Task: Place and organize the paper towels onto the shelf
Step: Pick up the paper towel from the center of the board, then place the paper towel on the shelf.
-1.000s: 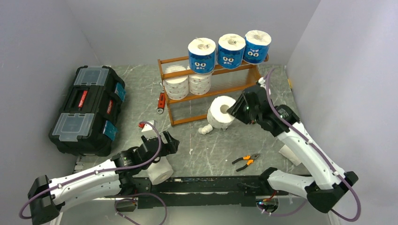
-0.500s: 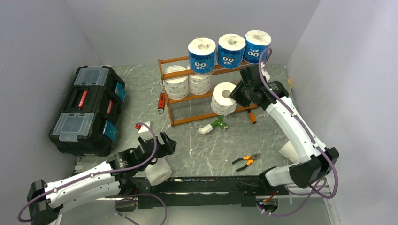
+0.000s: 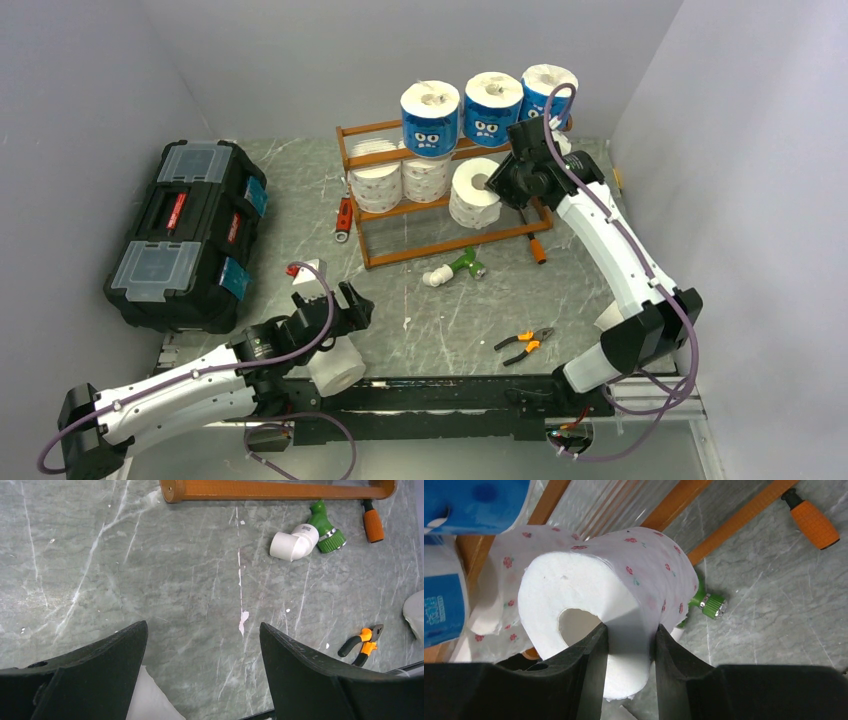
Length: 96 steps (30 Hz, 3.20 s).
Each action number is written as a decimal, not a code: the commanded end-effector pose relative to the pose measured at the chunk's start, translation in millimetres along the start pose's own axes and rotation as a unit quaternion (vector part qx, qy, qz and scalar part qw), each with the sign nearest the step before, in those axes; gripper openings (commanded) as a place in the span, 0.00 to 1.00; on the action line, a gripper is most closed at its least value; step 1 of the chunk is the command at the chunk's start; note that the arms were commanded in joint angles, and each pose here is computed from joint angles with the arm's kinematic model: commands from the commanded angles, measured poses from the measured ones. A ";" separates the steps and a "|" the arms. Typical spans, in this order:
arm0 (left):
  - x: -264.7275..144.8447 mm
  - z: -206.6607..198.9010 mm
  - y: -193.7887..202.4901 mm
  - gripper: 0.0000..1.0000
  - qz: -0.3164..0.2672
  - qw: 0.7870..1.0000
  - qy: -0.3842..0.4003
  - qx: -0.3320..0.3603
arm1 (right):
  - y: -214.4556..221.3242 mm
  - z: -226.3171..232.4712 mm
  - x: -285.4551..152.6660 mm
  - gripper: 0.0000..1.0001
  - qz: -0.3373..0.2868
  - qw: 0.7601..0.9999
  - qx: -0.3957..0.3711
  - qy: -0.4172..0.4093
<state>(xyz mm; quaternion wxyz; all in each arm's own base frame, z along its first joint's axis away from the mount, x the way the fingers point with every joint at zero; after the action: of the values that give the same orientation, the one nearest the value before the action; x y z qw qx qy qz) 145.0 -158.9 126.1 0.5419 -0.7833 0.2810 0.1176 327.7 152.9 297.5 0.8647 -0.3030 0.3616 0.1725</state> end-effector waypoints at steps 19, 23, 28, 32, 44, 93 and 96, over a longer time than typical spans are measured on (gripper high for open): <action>-0.6 12.0 8.2 0.89 0.010 1.000 -0.022 0.002 | -41.6 37.7 11.8 0.07 -0.039 0.998 0.038 -0.044; -0.8 12.2 8.0 0.88 0.009 1.000 -0.023 0.002 | -44.1 40.0 15.1 0.08 -0.039 0.998 0.038 -0.040; -1.0 12.3 8.3 0.88 0.011 1.000 -0.023 0.001 | -45.4 41.5 20.5 0.13 -0.035 0.998 0.044 -0.040; -0.9 12.3 8.5 0.88 0.011 1.000 -0.023 0.000 | -47.6 43.6 22.4 0.18 -0.033 0.997 0.048 -0.043; -0.4 11.3 9.3 0.88 0.014 1.000 -0.023 0.000 | -49.3 47.2 20.3 0.44 -0.029 0.997 0.046 -0.056; -1.3 5.4 3.1 0.89 0.012 1.000 -0.016 0.012 | -9.3 -19.2 -30.2 0.87 -0.169 0.904 -0.148 -0.363; -1.5 6.0 2.8 0.89 0.010 1.000 -0.016 0.015 | -0.8 -26.1 -18.6 0.87 -0.181 0.887 -0.197 -0.377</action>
<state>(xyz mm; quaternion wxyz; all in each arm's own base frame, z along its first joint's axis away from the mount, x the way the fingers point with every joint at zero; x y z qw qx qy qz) 144.5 -153.0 121.5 0.5539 -0.7753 0.2751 0.1286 290.8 122.9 243.9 0.8925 -0.3883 0.0960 0.2084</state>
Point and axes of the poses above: each gripper's point midway between its finger pads, its own x axis out along the fingers, its own z axis along the line the jaws close on, y = z × x, the point moved 4 cm from there along -x, back along the fingers, and after that the axes turned 9 degrees about x, right-handed, at the moved point
